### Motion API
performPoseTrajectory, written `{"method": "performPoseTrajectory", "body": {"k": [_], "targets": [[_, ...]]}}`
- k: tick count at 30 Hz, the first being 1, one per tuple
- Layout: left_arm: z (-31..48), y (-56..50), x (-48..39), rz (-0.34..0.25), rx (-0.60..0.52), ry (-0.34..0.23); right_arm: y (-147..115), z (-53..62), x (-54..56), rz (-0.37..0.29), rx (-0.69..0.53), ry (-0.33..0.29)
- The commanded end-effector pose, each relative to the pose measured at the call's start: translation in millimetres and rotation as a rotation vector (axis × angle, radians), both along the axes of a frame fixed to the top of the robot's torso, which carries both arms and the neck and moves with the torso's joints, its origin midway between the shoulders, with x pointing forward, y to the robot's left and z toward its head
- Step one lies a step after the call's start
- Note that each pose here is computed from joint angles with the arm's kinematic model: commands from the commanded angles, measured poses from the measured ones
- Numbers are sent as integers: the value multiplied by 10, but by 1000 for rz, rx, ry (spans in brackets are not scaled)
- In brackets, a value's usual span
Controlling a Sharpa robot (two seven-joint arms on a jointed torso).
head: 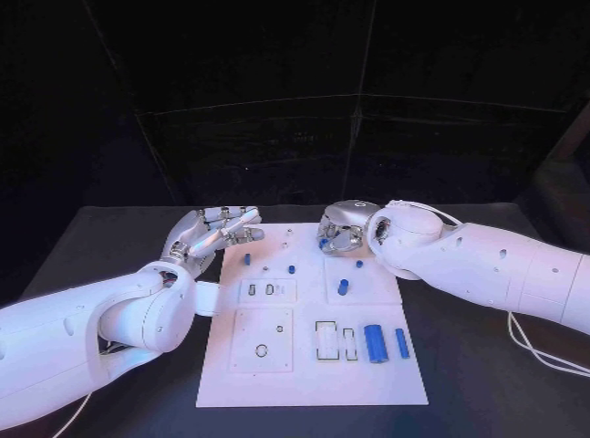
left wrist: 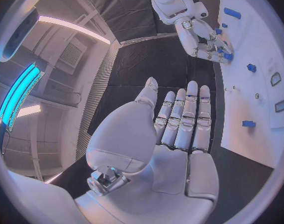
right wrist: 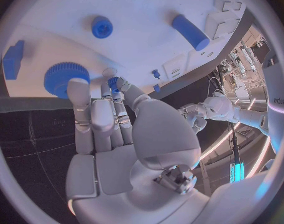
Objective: Assemble the parts on the task board
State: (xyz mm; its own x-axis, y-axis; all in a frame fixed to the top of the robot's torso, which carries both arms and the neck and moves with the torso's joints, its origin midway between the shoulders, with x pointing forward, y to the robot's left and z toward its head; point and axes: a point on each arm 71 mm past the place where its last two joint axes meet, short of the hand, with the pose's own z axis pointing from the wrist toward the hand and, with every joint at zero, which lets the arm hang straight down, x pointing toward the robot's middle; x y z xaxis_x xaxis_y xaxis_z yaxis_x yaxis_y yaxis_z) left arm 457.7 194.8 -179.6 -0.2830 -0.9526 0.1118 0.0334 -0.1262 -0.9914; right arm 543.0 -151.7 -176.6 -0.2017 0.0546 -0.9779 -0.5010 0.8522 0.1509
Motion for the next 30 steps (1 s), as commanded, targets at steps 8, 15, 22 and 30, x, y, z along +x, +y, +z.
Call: {"method": "performPoseTrajectory", "body": {"k": [8,15,22,30], "targets": [[23,-19,4,-12,0,-7,149,162,8,-7,146,-152],[13,-33,21,-17,0,-3,298,142,111,-21,155,-167],[35,-33,27,-21,-2,-6,442,105,181,-31,143,-150],[57,-47,34,-26,-3,-9,546,75,209,-30,127,-126]]}}
